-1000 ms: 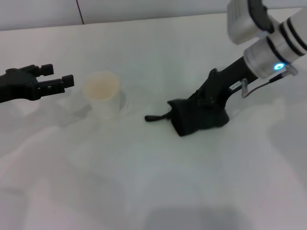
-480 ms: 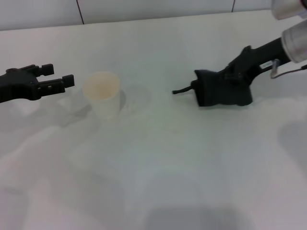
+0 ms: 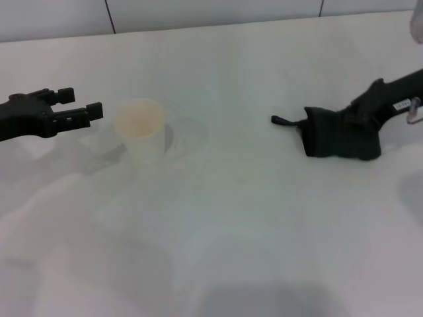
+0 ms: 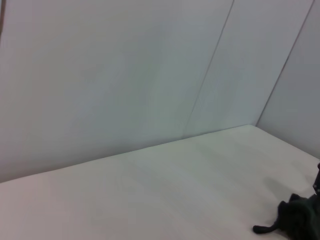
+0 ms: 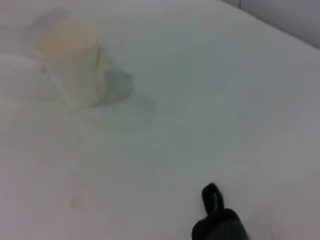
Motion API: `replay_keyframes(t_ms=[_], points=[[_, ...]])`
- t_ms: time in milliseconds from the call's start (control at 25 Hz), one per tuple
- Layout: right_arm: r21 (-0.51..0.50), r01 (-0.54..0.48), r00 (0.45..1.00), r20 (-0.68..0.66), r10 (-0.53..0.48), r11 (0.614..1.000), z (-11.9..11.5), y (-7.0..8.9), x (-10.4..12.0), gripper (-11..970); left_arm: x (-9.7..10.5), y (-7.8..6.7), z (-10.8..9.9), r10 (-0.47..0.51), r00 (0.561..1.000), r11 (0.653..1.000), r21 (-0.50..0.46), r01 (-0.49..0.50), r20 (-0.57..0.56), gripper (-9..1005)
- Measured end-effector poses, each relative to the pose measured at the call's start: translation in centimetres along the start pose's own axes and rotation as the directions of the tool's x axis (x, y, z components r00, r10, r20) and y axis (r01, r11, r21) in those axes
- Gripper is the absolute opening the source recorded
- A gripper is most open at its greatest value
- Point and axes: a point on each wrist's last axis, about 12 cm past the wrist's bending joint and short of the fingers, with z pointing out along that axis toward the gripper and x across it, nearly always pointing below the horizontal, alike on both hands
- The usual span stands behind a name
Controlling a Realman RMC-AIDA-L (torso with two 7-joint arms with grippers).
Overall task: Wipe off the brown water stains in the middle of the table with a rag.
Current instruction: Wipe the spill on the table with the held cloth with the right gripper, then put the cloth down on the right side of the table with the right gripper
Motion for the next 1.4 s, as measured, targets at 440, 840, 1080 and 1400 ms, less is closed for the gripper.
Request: replay_keyframes(t_ms=[440,840,1080,1400], points=[[0.013,-0.038,0.999,-0.015,0.038,0.999,-0.3,0.0,0.8,83,-0.1,0.0,0.1,0.002,1.000,1.000,0.002,-0.002,0.001,864],[0.017,-0.011,1.000,-0.024,0.011,1.000,0.0,0.2,0.8,313,-0.2,0.0,0.2,0.003,1.000,1.000,-0.002,-0.003,0.000,863],[0.006,-0.005,0.999,0.038,0.004,1.000,-0.9,0.3,0.3,484,-0.2,0.1,0.1,0.004,1.000,1.000,-0.006,-0.004,0.000,863],[-0.003,0.010,0.995,0.104,-0.010,1.000,-2.0,0.5,0.9,675,-0.4,0.1,0.2,0.007,1.000,1.000,-0.007,-0.007,0.000,862]])
